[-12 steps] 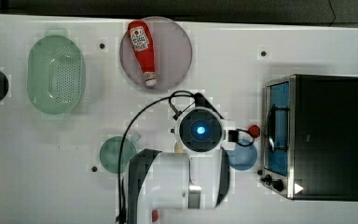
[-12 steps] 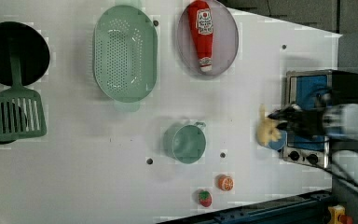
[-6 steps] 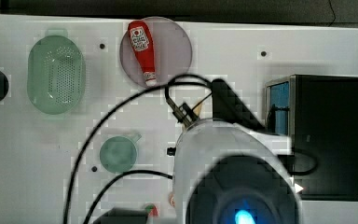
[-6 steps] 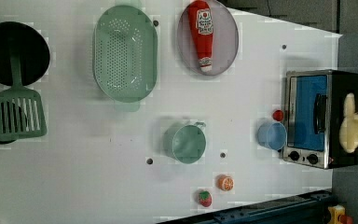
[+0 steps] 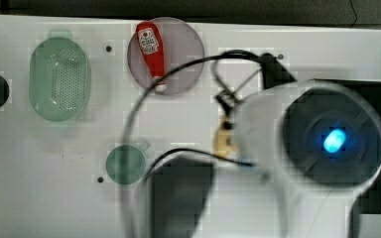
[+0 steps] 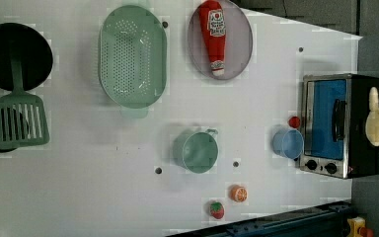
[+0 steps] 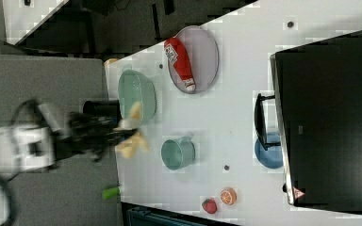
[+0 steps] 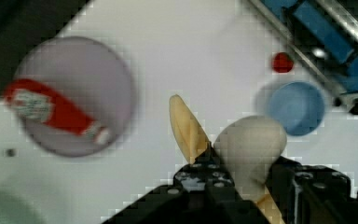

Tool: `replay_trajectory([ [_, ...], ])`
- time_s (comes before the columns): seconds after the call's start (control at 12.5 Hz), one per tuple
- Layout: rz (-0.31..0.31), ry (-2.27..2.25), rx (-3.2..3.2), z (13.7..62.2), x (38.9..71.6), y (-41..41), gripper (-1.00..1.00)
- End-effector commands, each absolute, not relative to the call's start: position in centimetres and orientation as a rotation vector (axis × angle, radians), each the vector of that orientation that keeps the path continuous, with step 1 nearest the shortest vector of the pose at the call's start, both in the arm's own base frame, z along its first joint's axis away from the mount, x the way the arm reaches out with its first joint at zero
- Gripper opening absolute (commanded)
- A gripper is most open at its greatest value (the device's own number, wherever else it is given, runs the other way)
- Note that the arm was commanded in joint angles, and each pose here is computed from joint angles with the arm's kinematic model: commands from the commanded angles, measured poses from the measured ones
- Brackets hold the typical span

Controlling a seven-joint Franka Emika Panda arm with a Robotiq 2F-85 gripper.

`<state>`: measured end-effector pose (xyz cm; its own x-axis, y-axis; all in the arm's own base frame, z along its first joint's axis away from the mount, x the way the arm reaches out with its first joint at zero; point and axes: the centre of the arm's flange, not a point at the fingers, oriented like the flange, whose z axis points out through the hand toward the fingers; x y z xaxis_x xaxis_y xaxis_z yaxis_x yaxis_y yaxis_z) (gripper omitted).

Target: Pick banana from table and place on oven.

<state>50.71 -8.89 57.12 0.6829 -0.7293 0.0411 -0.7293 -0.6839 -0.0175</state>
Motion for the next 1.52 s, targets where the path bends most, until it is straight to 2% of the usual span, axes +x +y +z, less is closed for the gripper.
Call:
replay_trajectory([
  [0.08,-0.045,-1.222,2.872,52.9,48.9,-22.4,-0.47],
  [0.16,-0.036,-1.152,2.896,51.8,48.5,-25.3,-0.47],
  [0.4,0.060,-0.975,2.904,48.9,47.4,-32.9,-0.47],
  [0.56,0.038,-0.898,2.899,47.0,46.6,-35.7,-0.47],
  [0.64,0.018,-0.897,2.892,46.3,46.4,-36.4,-0.38],
  [0.72,0.003,-0.909,2.883,45.8,46.2,-36.9,-0.18],
  [0.96,-0.005,-0.905,2.884,45.5,46.5,-36.7,0.49],
  [1.12,0.020,-0.897,2.881,45.9,46.8,-36.7,1.00],
  [1.28,0.039,-0.867,2.889,46.3,47.6,-35.8,1.00],
  [1.52,0.111,-0.822,2.913,50.1,49.6,-32.9,1.00],
])
